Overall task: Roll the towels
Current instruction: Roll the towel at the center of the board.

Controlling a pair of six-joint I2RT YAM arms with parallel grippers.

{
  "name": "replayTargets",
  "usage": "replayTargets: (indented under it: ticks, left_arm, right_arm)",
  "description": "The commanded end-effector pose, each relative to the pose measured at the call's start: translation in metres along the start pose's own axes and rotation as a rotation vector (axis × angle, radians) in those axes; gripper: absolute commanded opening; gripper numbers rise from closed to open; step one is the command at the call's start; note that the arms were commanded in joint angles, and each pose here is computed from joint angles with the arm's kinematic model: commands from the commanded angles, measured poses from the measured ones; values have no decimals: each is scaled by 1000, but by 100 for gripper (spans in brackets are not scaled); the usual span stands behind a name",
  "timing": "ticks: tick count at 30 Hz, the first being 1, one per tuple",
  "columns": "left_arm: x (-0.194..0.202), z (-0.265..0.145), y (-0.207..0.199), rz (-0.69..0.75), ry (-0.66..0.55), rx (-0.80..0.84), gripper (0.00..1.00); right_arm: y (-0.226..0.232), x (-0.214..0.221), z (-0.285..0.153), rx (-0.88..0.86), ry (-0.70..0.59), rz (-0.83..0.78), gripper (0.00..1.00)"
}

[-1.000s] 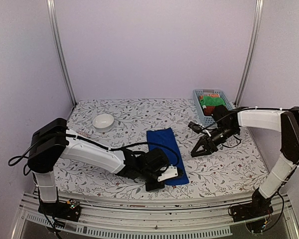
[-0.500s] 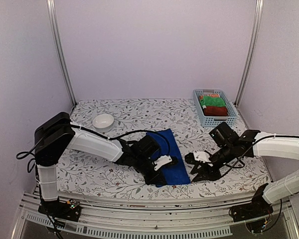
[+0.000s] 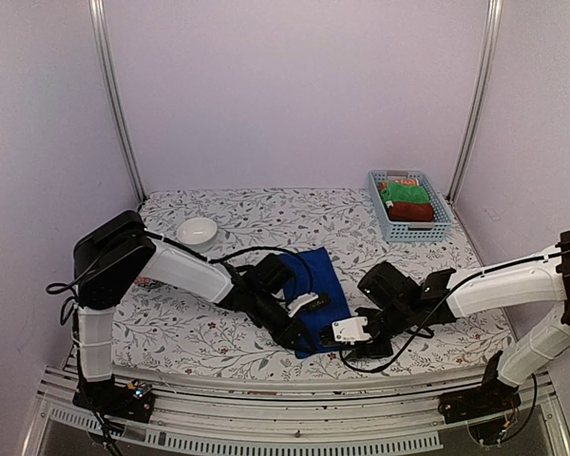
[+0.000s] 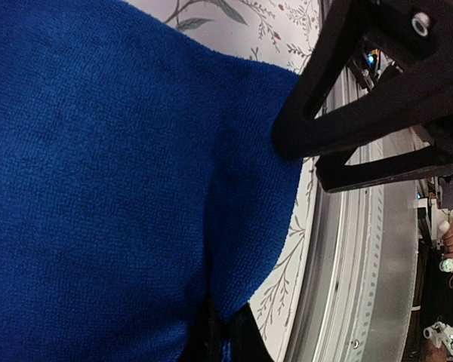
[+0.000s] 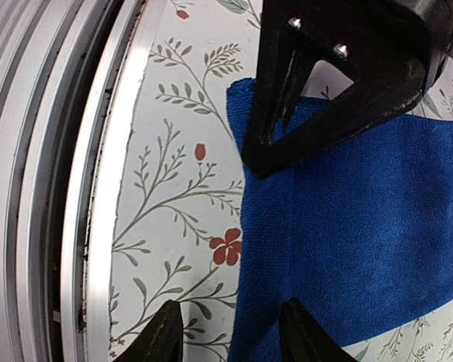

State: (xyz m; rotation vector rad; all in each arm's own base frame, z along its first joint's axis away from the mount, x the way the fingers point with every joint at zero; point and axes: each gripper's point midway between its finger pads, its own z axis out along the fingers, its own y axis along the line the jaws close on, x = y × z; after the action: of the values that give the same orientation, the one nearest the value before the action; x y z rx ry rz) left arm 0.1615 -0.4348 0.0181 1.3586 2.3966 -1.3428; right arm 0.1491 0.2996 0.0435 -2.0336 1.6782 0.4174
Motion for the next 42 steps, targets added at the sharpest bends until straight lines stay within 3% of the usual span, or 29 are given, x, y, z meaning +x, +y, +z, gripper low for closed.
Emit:
replayTargets:
  ticks: [1,8,10,14,17,18,21,27,35,42]
  left_arm:
    - [15,3,6,-63,35,28,0]
    - [13,-2,7,-70,27,33,0]
    - [11,-4,8,-71,18,32,0]
    - [5,-9,7,-58,-12,39,0]
    - [3,-12,6,-46,-27,37,0]
    - [2,-13,5,-37,-35,32,5]
    - [4,-22,5,-3,-94,-9,26]
    - [-13,-60,-25,150,-398,-30,51]
    - [-5,-42,-35,411,-436,-258,53]
    - [-13,-35,-21,488,-460,-380,53]
  right_arm:
    - [-22,-15,7,79,-14,-23,45]
    - [-22,-15,21,61,-1,-25,42]
    - [-21,-15,23,53,0,-20,35]
    - [-16,-14,29,8,8,1,12]
    - [-11,-13,30,-27,17,23,6]
    - [-9,-14,29,-42,12,27,5]
    - [-2,-16,26,-107,-5,59,4]
    - [-3,-19,18,-230,-60,174,4]
    - [-15,-13,16,-390,-111,356,4]
    - [-21,-9,16,-504,-153,467,4]
